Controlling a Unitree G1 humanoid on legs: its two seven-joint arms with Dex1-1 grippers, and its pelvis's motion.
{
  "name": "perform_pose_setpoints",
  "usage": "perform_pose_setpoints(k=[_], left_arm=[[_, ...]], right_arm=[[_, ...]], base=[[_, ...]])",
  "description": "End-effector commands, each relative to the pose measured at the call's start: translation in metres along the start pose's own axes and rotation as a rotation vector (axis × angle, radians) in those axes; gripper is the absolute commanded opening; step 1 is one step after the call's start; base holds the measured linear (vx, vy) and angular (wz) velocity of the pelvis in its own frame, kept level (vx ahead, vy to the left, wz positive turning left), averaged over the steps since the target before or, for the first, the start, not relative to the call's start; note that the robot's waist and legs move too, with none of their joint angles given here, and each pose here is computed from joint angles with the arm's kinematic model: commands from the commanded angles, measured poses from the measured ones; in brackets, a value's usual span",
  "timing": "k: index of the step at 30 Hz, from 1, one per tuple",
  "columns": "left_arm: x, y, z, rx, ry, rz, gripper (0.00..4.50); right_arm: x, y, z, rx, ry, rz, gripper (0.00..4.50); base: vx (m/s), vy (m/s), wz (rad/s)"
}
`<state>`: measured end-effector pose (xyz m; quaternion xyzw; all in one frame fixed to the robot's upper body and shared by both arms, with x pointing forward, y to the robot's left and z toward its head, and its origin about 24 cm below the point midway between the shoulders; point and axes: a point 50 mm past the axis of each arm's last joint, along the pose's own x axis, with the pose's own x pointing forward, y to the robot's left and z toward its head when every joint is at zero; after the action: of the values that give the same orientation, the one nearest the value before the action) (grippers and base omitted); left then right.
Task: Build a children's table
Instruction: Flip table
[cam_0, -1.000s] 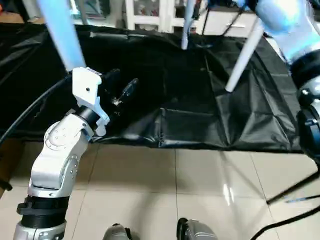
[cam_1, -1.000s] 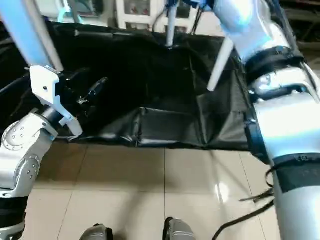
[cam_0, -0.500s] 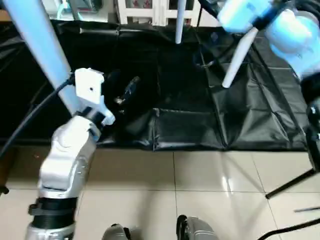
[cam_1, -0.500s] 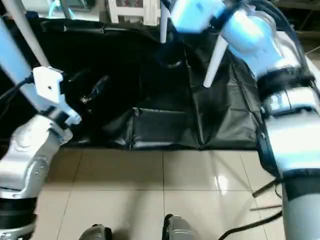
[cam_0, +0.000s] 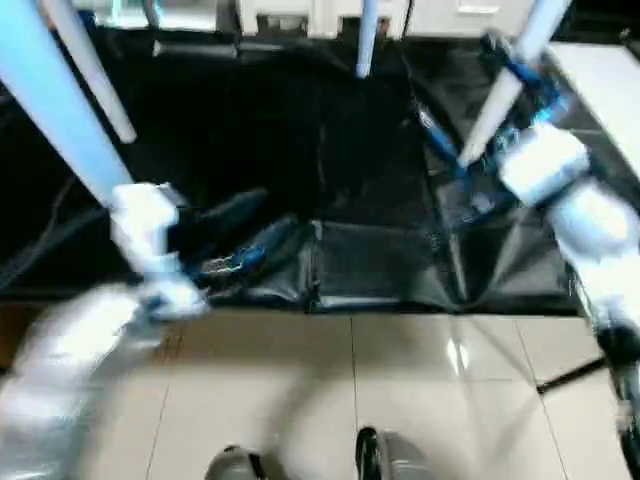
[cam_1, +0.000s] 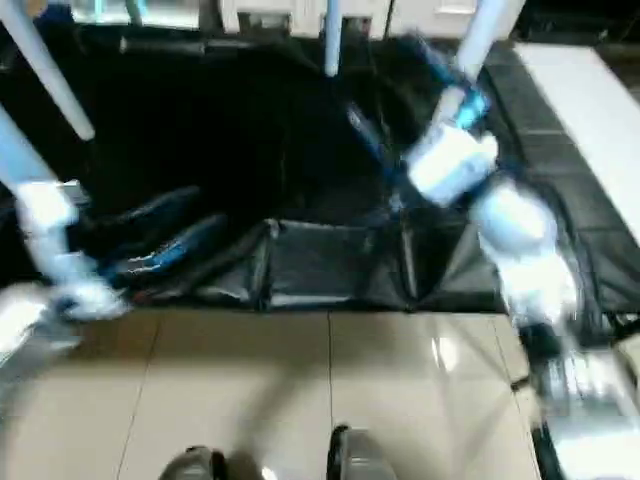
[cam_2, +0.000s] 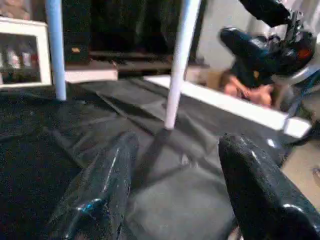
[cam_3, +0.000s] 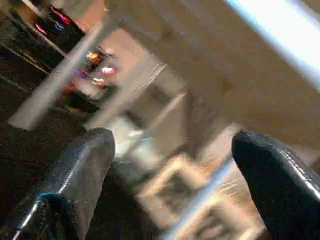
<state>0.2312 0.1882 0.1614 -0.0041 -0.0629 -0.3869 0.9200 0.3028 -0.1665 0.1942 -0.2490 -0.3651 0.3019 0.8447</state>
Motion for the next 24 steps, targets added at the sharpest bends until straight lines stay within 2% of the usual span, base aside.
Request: perform_pose_setpoints(k=[1, 2, 3, 4, 6, 8, 10, 16, 21, 24], left_arm=[[-0.009, 0.004, -0.001, -0.009, 0.035, -0.006, 2.95], [-0.017, 0.013, -0.001, 0.016, 0.076, 0.025, 2.95], [-0.018, 0.013, -0.001, 0.018, 0.080, 0.028, 2.95], [-0.025, 0.026, -0.002, 0.055, 0.108, 0.083, 2.95], [-0.031, 0.037, -0.001, 0.092, 0.124, 0.136, 2.95], [-0.035, 0.045, 0.000, 0.102, 0.122, 0.168, 2.95], [-0.037, 0.061, 0.003, 0.139, 0.108, 0.235, 2.95], [-0.036, 0.091, 0.007, 0.214, 0.092, 0.326, 2.95], [-0.022, 0.118, 0.014, 0.305, 0.070, 0.376, 2.95], [-0.013, 0.125, 0.015, 0.307, 0.049, 0.352, 2.95]], right_arm=[[0.001, 0.017, 0.003, 0.197, 0.017, 0.073, 4.15], [-0.005, 0.032, 0.004, 0.336, 0.049, 0.149, 4.15], [-0.005, 0.034, 0.004, 0.350, 0.053, 0.157, 4.15], [-0.012, 0.049, 0.004, 0.435, 0.093, 0.260, 4.15], [-0.020, 0.063, 0.005, 0.495, 0.129, 0.351, 4.15], [-0.024, 0.069, 0.006, 0.522, 0.142, 0.395, 4.15], [-0.028, 0.074, 0.008, 0.561, 0.163, 0.412, 4.15], [-0.029, 0.074, 0.013, 0.613, 0.201, 0.409, 4.15], [-0.029, 0.069, 0.011, 0.584, 0.233, 0.377, 4.15], [-0.029, 0.066, 0.009, 0.567, 0.248, 0.352, 4.15]], base=[[0.000, 0.000, 0.00], [0.000, 0.000, 0.00], [0.000, 0.000, 0.00], [0.000, 0.000, 0.00], [0.000, 0.000, 0.00], [0.000, 0.000, 0.00], [0.000, 0.000, 0.00], [0.000, 0.000, 0.00], [0.000, 0.000, 0.00], [0.000, 0.000, 0.00]])
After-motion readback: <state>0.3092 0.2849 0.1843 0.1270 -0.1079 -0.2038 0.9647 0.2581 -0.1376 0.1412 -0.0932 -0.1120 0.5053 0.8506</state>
